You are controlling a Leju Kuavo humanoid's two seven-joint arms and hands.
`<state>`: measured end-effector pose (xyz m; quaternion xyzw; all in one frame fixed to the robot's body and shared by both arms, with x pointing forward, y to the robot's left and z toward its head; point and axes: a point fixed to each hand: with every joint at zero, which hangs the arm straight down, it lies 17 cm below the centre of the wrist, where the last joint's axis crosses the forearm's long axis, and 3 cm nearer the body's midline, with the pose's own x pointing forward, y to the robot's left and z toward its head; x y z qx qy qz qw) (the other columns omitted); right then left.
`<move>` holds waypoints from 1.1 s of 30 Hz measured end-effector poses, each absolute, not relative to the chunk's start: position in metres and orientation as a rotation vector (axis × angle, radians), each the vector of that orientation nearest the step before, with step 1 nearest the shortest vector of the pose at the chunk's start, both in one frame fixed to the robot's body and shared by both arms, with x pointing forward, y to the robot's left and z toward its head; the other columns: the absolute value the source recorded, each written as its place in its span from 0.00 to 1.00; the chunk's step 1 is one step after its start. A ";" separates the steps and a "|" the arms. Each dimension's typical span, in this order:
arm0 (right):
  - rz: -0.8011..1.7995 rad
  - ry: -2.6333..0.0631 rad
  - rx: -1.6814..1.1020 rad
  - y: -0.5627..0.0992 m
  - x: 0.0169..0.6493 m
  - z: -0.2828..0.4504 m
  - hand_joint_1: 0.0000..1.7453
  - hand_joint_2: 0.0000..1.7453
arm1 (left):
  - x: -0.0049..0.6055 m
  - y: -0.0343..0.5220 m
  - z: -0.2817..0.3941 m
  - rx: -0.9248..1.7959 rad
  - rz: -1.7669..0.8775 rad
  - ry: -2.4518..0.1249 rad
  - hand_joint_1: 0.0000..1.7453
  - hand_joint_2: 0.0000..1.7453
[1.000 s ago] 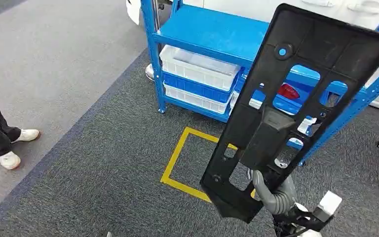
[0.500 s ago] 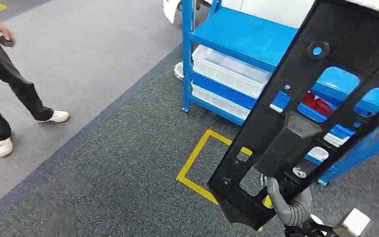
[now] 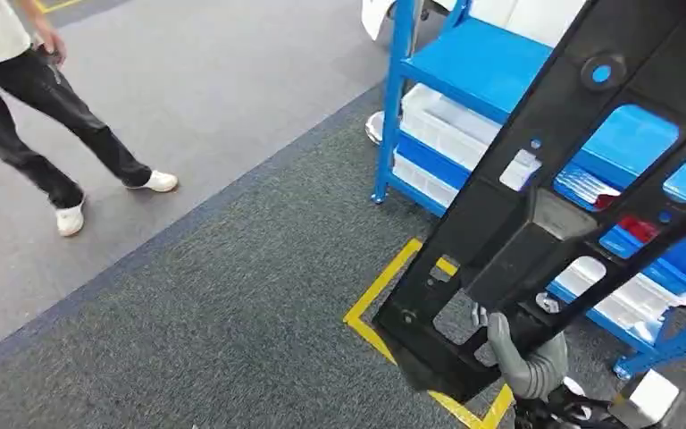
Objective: Take the parts from the cabinet and place them on the table.
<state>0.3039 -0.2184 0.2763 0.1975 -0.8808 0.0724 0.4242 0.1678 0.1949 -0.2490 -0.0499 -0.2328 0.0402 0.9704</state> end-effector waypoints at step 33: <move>0.115 -2.196 0.585 -0.209 0.319 0.265 0.94 1.00 | 0.122 0.247 -0.267 0.016 0.138 -0.379 0.00 1.00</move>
